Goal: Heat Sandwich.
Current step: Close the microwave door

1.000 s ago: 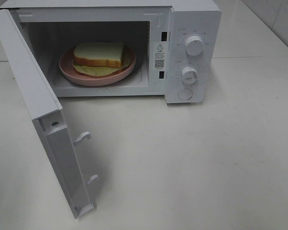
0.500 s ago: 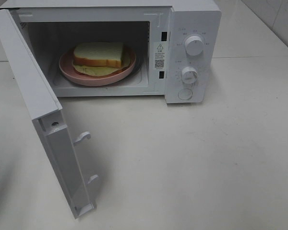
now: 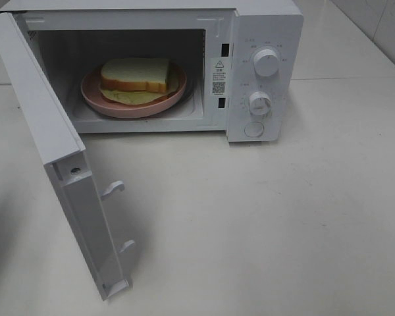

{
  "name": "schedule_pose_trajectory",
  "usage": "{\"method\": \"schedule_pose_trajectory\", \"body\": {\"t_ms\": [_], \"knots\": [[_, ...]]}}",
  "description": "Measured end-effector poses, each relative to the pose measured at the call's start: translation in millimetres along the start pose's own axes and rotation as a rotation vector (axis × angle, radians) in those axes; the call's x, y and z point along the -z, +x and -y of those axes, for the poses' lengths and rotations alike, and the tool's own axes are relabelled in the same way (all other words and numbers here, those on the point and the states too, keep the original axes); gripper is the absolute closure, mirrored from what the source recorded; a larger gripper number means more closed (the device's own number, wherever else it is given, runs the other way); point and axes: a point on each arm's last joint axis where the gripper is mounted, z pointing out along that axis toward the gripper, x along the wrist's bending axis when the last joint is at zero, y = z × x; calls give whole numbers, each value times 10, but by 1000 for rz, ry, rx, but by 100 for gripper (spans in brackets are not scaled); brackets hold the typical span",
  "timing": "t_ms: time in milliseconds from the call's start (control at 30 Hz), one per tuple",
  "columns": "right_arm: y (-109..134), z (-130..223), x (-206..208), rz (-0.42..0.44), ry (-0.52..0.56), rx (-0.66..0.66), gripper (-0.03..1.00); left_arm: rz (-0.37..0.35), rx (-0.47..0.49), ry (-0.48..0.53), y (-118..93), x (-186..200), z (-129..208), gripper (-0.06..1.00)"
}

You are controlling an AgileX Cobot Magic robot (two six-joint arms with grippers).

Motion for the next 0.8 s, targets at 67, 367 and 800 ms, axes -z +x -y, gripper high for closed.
{"method": "schedule_pose_trajectory", "body": {"t_ms": [67, 367, 800], "knots": [[0, 0, 0, 0, 0, 0, 21, 0, -6, -71, -1, -117, -37, 94], [0, 0, 0, 0, 0, 0, 21, 61, -108, -147, -65, -454, 18, 94], [0, 0, 0, 0, 0, 0, 21, 220, -105, -170, -211, -681, 144, 94]]}}
